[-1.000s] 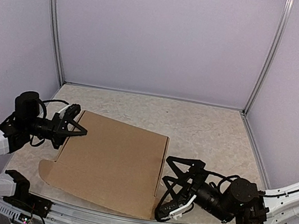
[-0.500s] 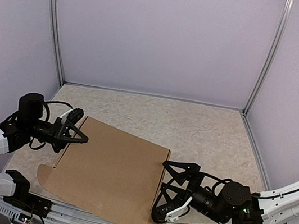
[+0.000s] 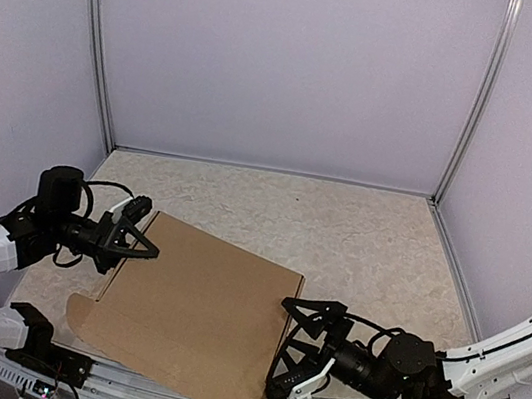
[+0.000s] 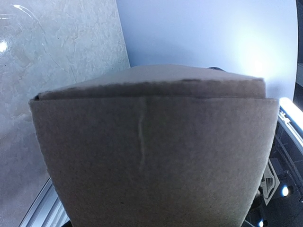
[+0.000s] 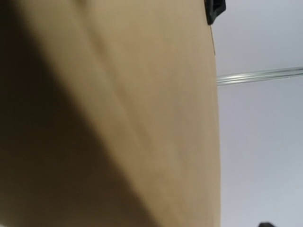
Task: Fold the paper box
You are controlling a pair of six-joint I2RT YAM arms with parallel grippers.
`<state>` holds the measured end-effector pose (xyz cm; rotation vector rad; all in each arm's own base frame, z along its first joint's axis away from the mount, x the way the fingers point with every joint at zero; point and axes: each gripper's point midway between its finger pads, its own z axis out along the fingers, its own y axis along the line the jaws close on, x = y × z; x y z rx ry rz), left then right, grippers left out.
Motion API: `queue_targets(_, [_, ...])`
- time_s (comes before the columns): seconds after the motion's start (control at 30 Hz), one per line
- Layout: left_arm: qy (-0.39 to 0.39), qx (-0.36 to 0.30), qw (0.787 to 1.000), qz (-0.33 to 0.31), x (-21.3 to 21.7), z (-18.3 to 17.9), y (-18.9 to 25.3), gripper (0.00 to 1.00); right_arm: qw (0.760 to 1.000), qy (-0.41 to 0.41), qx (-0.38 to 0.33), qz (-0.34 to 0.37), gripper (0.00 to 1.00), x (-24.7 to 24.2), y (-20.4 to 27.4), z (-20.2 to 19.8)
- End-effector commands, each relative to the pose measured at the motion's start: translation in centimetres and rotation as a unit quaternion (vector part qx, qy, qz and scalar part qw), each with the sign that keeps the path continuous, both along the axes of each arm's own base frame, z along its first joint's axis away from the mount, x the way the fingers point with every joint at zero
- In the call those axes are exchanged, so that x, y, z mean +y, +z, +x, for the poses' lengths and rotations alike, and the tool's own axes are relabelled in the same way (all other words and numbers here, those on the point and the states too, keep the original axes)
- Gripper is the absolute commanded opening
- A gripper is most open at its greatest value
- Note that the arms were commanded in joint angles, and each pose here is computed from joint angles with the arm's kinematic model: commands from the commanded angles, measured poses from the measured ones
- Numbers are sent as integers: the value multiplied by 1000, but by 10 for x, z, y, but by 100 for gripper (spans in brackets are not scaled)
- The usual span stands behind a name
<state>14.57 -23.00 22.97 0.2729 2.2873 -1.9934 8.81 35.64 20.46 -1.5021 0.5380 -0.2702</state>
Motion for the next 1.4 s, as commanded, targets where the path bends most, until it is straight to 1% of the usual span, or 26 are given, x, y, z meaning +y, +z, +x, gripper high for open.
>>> queue_targets(0.0, [-8, -14, 1000, -3, -3, 0, 8, 0, 999, 16, -3, 46, 93, 3, 11, -7])
queue_targets(0.1, [-8, -10, 1000, 1, -3, 1, 5, 0, 999, 19, -3, 50, 85, 5, 11, -8])
queue_targets(0.37, [-5, -4, 1000, 8, -5, 3, -2, 0, 997, 21, -3, 77, 61, 4, 23, -9])
queue_targets(0.4, [-5, -3, 1000, 9, -5, 4, -3, 2, 996, 21, -4, 83, 58, 3, 25, -9])
queue_targets(0.47, [-3, 1, 1000, 12, -5, 5, -5, 11, 995, 21, -4, 92, 54, 2, 29, -9])
queue_targets(0.53, [-2, 0, 1000, 17, -5, 6, -8, 23, 995, 20, -3, 99, 51, 1, 32, -8])
queue_targets(0.6, [-1, -3, 1000, 25, -4, 7, -11, 43, 995, 19, -1, 102, 50, 1, 34, -8])
queue_targets(0.73, [4, -24, 999, 46, -1, 6, -12, 66, 995, 15, 9, 95, 47, -2, 32, -7])
queue_targets(0.8, [8, -31, 998, 58, 1, 6, -13, 83, 996, 13, 16, 92, 46, -4, 33, -5])
queue_targets(0.83, [11, -32, 997, 63, 2, 6, -14, 94, 996, 11, 19, 88, 45, -6, 33, -4])
queue_targets(0.87, [15, -35, 997, 68, 3, 7, -14, 98, 996, 9, 22, 86, 44, -7, 33, -4])
queue_targets(0.97, [35, -45, 995, 85, 10, 12, -14, 99, 996, 3, 39, 74, 43, -12, 31, -1])
queue_targets(1.07, [54, -55, 991, 110, 19, 16, -14, 99, 996, -2, 71, 55, 42, -17, 26, 3])
queue_targets(1.2, [89, -99, 982, 134, 30, 25, 2, 99, 991, -3, 124, 43, 41, -25, 21, 5])
queue_targets(1.37, [155, -163, 951, 214, 54, 42, 15, 99, 980, -23, 195, 33, 41, -28, 15, 13])
